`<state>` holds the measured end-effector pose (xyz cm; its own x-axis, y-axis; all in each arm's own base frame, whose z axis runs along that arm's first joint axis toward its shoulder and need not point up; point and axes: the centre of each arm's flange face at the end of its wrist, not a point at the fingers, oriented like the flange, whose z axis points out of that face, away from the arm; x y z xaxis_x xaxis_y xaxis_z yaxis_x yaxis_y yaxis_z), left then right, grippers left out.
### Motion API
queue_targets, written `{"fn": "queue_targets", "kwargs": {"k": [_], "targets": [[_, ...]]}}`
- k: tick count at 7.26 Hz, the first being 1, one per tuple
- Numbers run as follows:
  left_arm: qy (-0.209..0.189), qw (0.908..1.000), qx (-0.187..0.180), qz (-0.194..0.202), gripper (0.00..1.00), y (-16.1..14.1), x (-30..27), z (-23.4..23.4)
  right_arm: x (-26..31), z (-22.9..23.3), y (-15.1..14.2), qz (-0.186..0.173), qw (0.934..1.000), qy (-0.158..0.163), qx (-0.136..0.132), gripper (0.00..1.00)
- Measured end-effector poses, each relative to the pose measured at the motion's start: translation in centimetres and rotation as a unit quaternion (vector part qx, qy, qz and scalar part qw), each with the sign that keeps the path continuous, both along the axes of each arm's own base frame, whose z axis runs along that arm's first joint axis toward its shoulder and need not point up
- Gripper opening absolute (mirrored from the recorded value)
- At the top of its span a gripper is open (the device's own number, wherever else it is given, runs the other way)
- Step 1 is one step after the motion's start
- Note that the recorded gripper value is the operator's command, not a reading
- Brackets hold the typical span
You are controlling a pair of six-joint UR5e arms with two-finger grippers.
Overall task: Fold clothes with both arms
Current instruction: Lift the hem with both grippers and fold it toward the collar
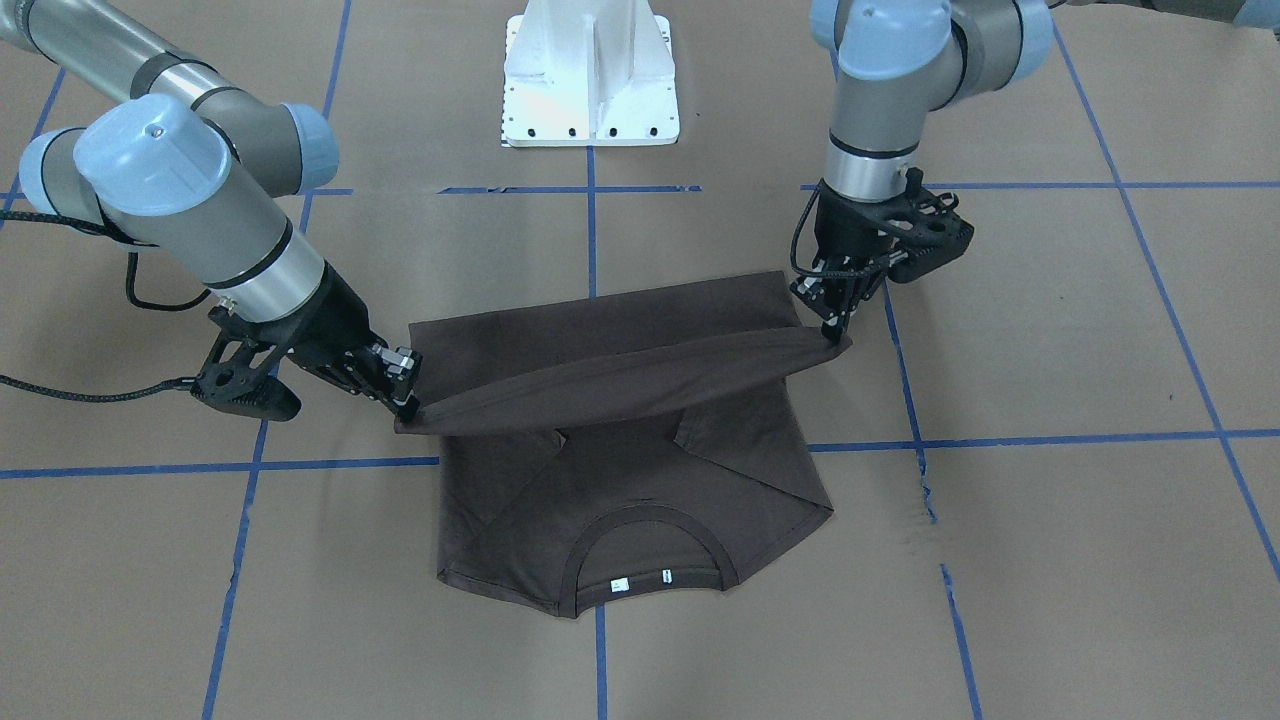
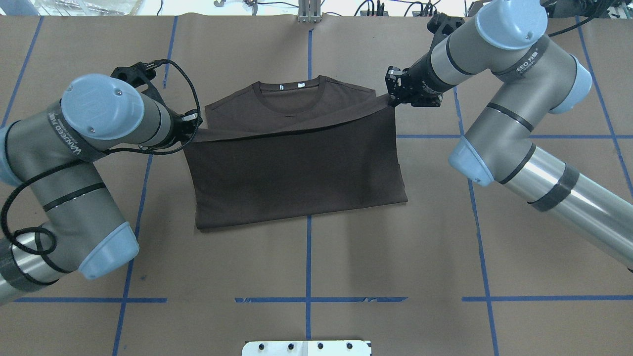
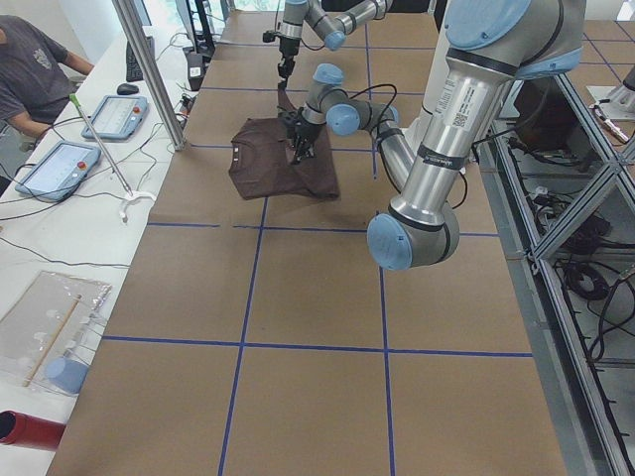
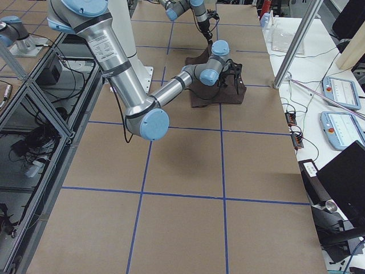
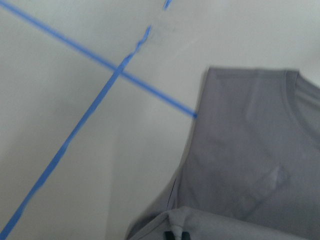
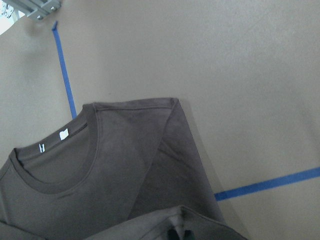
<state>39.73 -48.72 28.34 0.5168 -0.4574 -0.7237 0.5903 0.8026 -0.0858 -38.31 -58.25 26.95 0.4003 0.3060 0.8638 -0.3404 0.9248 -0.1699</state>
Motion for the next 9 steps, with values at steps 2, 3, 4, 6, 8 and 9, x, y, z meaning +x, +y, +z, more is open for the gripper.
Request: {"fn": "queue_targets", "kwargs": {"k": [2, 3, 4, 6, 8, 9], "targets": [[-0.008, 0.9997, 0.022, -0.006, 0.00, -4.2, -0.2, 3.5, -1.0, 0.4, -3.6, 0.006, 0.9997, 0.013, -0.020, 0.00], [-0.007, 0.9995, 0.029, -0.009, 0.00, -5.4, -0.3, 3.7, -1.4, 0.6, -4.7, 0.007, 0.9995, 0.017, -0.027, 0.00], [-0.004, 0.9994, 0.033, -0.012, 0.00, -6.4, 0.0, 3.2, -1.8, 0.4, -5.6, 0.009, 0.9993, 0.020, -0.031, 0.00], [0.000, 0.9993, 0.032, -0.016, 0.00, -8.0, 1.4, 1.7, -2.6, -0.1, -6.9, 0.011, 0.9990, 0.026, -0.034, 0.00], [-0.002, 0.9994, 0.029, -0.020, 0.00, -9.1, 2.3, 1.3, -3.1, 0.5, -7.8, 0.019, 0.9985, 0.037, -0.037, 0.00], [-0.003, 0.9993, 0.028, -0.022, 0.00, -9.5, 2.2, 1.2, -3.3, 0.6, -8.2, 0.022, 0.9983, 0.040, -0.038, 0.00]]}}
